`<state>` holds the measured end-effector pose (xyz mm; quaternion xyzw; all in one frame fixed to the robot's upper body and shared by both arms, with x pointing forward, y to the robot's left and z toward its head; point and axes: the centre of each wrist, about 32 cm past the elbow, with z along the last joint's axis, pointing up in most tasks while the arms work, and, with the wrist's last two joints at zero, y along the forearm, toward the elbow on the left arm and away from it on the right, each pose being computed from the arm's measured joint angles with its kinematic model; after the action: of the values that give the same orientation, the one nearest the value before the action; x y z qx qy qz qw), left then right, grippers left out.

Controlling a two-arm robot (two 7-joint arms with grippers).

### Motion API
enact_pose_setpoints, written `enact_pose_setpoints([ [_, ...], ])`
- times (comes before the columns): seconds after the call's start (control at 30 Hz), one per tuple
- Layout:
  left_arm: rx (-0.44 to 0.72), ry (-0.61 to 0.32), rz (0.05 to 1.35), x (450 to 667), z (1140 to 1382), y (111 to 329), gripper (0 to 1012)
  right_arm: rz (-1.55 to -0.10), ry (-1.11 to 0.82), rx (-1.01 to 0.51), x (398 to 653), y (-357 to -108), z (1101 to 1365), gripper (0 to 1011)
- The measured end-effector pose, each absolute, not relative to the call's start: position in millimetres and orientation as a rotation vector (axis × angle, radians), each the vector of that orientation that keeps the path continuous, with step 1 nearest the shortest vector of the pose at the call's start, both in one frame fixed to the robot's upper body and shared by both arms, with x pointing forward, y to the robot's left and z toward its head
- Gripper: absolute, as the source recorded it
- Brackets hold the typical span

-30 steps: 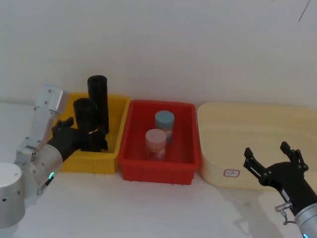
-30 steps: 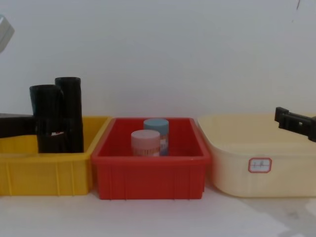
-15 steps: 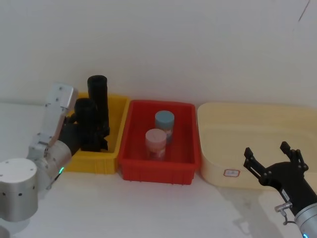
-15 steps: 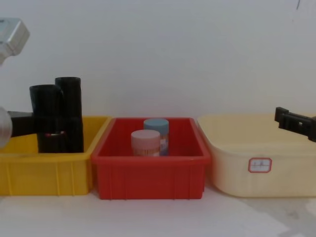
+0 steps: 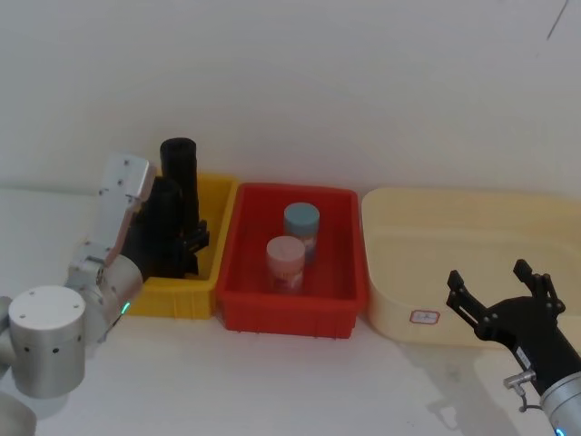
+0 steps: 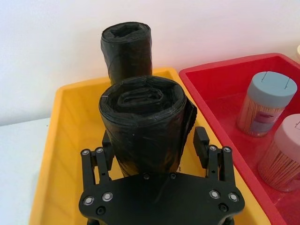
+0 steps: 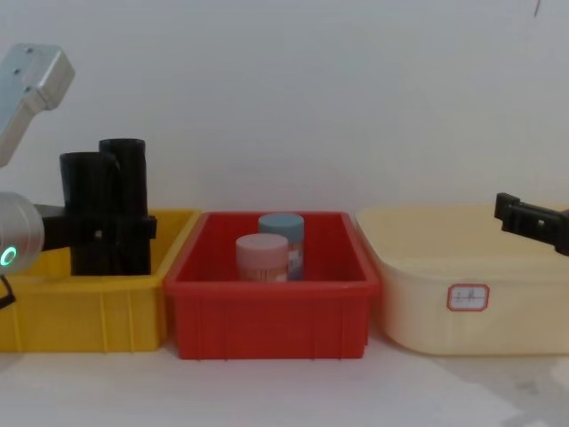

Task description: Pick up the garbage bag with the one hand and transfer it to the other hand.

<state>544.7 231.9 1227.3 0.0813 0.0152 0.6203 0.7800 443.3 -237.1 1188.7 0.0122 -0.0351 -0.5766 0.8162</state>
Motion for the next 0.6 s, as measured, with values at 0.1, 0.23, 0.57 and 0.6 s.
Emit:
enact_pose_setpoints([
  [0.1,0.177,0.032,1.341,545.9,1226.7,231.1,1001,-1.229,-0.075,0.026,443.3,-237.1,1188.7,1004],
  [0.23,0.178,0.030,1.340,547.3,1226.1,230.1,1001,-1.230,-0.075,0.026,443.3,-237.1,1188.7,1004],
  [0.57,0.180,0.028,1.340,549.1,1225.2,228.9,1001,-1.230,-0.075,0.026,443.3,-237.1,1188.7,1004],
  [0.6,0.180,0.028,1.340,549.2,1225.2,228.9,989,-1.229,-0.075,0.026,443.3,-237.1,1188.7,1004],
])
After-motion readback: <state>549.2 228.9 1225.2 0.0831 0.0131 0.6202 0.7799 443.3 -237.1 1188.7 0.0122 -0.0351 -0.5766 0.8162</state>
